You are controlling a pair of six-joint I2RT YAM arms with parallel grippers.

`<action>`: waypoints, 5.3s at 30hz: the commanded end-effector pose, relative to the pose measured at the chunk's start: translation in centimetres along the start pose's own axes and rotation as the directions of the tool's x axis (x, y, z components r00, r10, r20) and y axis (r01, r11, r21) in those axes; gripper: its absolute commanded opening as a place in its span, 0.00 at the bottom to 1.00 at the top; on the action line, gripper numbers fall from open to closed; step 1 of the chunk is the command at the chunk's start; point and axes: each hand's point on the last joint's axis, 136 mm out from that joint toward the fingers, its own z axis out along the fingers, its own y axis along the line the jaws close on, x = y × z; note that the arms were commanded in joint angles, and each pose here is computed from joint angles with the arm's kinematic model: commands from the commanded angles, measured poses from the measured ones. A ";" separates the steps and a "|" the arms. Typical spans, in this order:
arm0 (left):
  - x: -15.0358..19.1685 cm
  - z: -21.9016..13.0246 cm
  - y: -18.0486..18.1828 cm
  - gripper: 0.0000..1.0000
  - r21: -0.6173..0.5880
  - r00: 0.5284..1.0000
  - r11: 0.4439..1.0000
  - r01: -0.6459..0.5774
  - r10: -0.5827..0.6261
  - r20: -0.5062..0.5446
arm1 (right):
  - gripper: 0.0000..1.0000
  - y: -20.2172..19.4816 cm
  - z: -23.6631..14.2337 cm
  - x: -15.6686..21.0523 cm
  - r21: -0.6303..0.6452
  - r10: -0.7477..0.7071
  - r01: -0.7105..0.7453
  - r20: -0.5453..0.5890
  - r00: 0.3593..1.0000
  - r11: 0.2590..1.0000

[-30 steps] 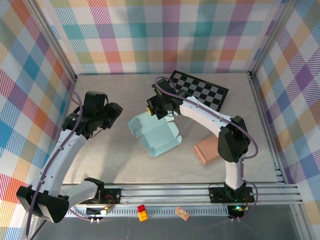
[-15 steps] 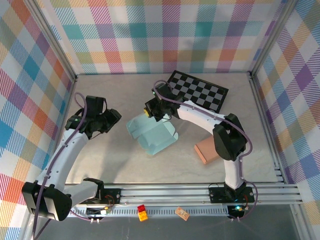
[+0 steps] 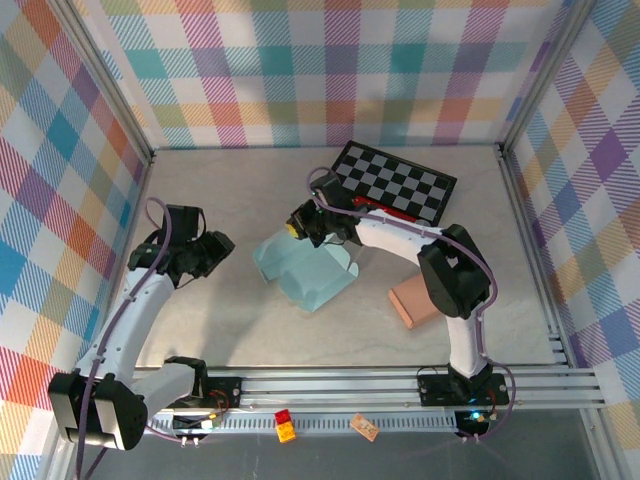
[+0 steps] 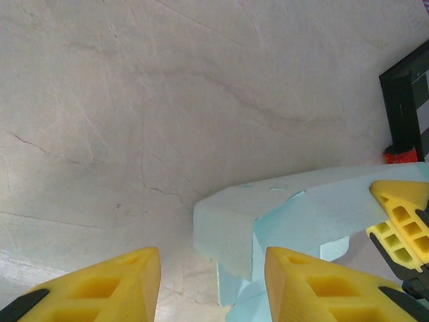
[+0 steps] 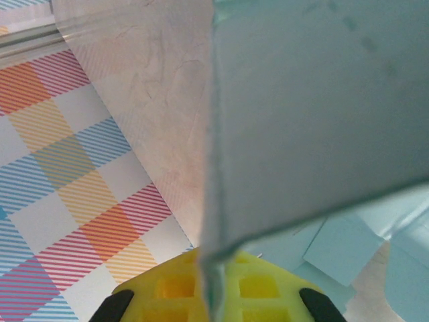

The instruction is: Fold the paper box

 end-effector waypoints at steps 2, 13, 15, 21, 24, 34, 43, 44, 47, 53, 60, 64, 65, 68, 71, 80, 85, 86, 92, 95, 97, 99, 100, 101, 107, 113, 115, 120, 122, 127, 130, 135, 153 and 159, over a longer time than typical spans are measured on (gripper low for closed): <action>0.1 0.4 0.2 0.44 0.023 1.000 0.999 -0.024 0.024 0.007 | 0.00 0.1 0.4 -0.1 -0.046 -0.048 0.047 -0.020 0.999 0.998; 0.3 1.9 0.6 0.40 0.045 0.998 0.997 -0.064 0.063 0.027 | 0.00 2.1 -0.2 0.3 -0.201 -0.149 0.141 -0.025 0.989 0.969; 0.3 2.1 0.7 0.39 0.053 0.996 0.996 -0.078 0.077 0.036 | 0.00 3.0 -0.7 0.6 -0.244 -0.177 0.165 -0.027 0.984 0.955; 0.3 2.9 1.1 0.35 0.049 0.994 0.994 -0.101 0.099 0.044 | 0.00 4.5 -2.5 1.5 -0.316 -0.228 0.206 -0.035 0.973 0.926; 0.3 3.1 1.5 0.34 0.036 0.994 0.994 -0.101 0.099 0.052 | 0.00 3.9 -2.8 1.4 -0.317 -0.237 0.212 -0.042 0.971 0.925; 1.4 4.4 1.2 0.27 0.100 0.986 0.981 -0.168 0.165 0.030 | 0.00 1.4 -2.1 1.0 -0.410 -0.303 0.238 -0.100 0.948 0.880; 4.6 5.6 -0.3 0.24 0.251 0.937 0.906 -0.342 0.347 0.024 | 0.00 -0.2 -1.8 0.8 -0.414 -0.318 0.239 -0.132 0.939 0.879; 4.9 5.7 -0.3 0.25 0.256 0.929 0.896 -0.363 0.369 0.029 | 0.00 -0.3 -1.8 0.9 -0.412 -0.318 0.238 -0.138 0.938 0.880; 5.6 5.8 -0.3 0.29 0.265 0.906 0.869 -0.418 0.421 0.049 | 0.00 -0.4 -1.5 0.8 -0.406 -0.312 0.231 -0.146 0.939 0.884; 7.3 6.5 -1.3 0.33 0.303 0.834 0.788 -0.537 0.549 0.050 | 0.00 -0.4 -1.2 0.7 -0.388 -0.313 0.230 -0.167 0.935 0.892; 8.5 7.1 -1.9 0.34 0.304 0.793 0.749 -0.589 0.608 0.037 | 0.00 -0.2 -1.0 0.0 -0.384 -0.309 0.228 -0.164 0.937 0.895; 9.2 7.5 -2.2 0.36 0.304 0.759 0.716 -0.629 0.649 0.041 | 0.00 0.0 -0.8 0.0 -0.390 -0.307 0.218 -0.180 0.935 0.895; 9.2 7.6 -2.3 0.36 0.300 0.751 0.709 -0.638 0.659 0.043 | 0.00 0.0 -0.7 0.0 -0.391 -0.305 0.215 -0.183 0.935 0.895; 8.9 8.1 -2.2 0.39 0.262 0.737 0.704 -0.660 0.675 0.043 | 0.00 0.3 -0.8 0.1 -0.396 -0.307 0.213 -0.191 0.932 0.893; 8.2 8.1 -2.5 0.39 0.234 0.724 0.696 -0.678 0.688 0.052 | 0.00 0.4 -0.9 0.0 -0.395 -0.308 0.211 -0.200 0.930 0.894; 8.6 8.5 -4.7 0.28 0.312 0.657 0.612 -0.727 0.751 0.058 | 0.00 -0.1 -1.3 -0.7 -0.370 -0.305 0.194 -0.270 0.913 0.909; 8.7 9.0 -5.6 0.37 0.328 0.617 0.570 -0.753 0.785 0.054 | 0.00 -0.8 -1.7 -1.4 -0.355 -0.293 0.180 -0.296 0.909 0.917; 8.8 9.0 -5.8 0.38 0.333 0.601 0.552 -0.764 0.798 0.055 | 0.00 -0.8 -1.8 -1.6 -0.351 -0.294 0.180 -0.303 0.907 0.919; 9.9 8.8 -6.6 0.38 0.394 0.499 0.439 -0.808 0.864 0.061 | 0.00 -0.7 -2.8 -2.4 -0.336 -0.299 0.181 -0.346 0.889 0.924; 9.8 8.8 -7.2 0.37 0.403 0.476 0.403 -0.821 0.875 0.094 | 0.00 -0.7 -2.8 -2.5 -0.331 -0.298 0.178 -0.357 0.885 0.927; 9.7 9.0 -7.4 0.37 0.403 0.471 0.399 -0.823 0.878 0.092 | 0.00 -0.8 -2.7 -2.5 -0.328 -0.292 0.172 -0.362 0.885 0.929; 9.9 9.2 -7.8 0.37 0.423 0.470 0.395 -0.815 0.878 0.087 | 0.00 -0.8 -2.7 -2.5 -0.329 -0.288 0.168 -0.360 0.887 0.929; 9.9 9.3 -8.0 0.36 0.428 0.474 0.397 -0.812 0.876 0.088 | 0.00 -0.9 -2.6 -2.5 -0.325 -0.283 0.165 -0.360 0.889 0.931; 10.0 9.4 -8.2 0.36 0.431 0.478 0.399 -0.810 0.874 0.091 | 0.00 -0.9 -2.6 -2.6 -0.326 -0.282 0.165 -0.356 0.891 0.931; 10.4 10.0 -9.0 0.36 0.426 0.475 0.400 -0.812 0.876 0.084 | 0.00 -0.8 -2.5 -2.9 -0.334 -0.273 0.155 -0.342 0.899 0.930; 10.0 10.7 -8.9 0.36 0.387 0.515 0.451 -0.805 0.854 0.076 | 0.00 -0.5 -2.0 -3.0 -0.348 -0.274 0.161 -0.306 0.912 0.924; 10.0 11.0 -8.9 0.35 0.386 0.525 0.463 -0.798 0.848 0.069 | 0.00 -0.5 -1.8 -3.1 -0.351 -0.276 0.166 -0.292 0.916 0.922; 9.7 11.5 -8.7 0.34 0.367 0.558 0.502 -0.783 0.827 0.060 | 0.00 -0.8 -1.2 -3.2 -0.349 -0.269 0.165 -0.272 0.924 0.922; 9.6 11.6 -8.7 0.34 0.360 0.569 0.513 -0.779 0.820 0.064 | 0.00 -0.9 -0.9 -3.1 -0.350 -0.264 0.159 -0.277 0.924 0.923; 9.1 11.9 -8.7 0.31 0.335 0.584 0.534 -0.776 0.810 0.062 | 0.00 -1.2 -0.5 -2.9 -0.338 -0.254 0.151 -0.285 0.924 0.929; 8.5 11.9 -8.7 0.30 0.307 0.583 0.538 -0.785 0.809 0.073 | 0.00 -1.3 -0.6 -2.9 -0.336 -0.254 0.152 -0.284 0.925 0.929; 8.7 12.3 -8.8 0.30 0.315 0.590 0.549 -0.774 0.806 0.045 | 0.00 -1.1 -0.5 -2.9 -0.339 -0.252 0.149 -0.283 0.926 0.929; 11.6 11.8 -10.2 0.35 0.399 0.549 0.483 -0.779 0.833 0.065 | 0.00 0.0 -0.4 -3.1 -0.375 -0.253 0.152 -0.236 0.938 0.914; 11.6 11.5 -9.8 0.39 0.384 0.532 0.475 -0.791 0.845 0.052 | 0.00 1.0 -1.0 -3.0 -0.390 -0.264 0.159 -0.234 0.936 0.907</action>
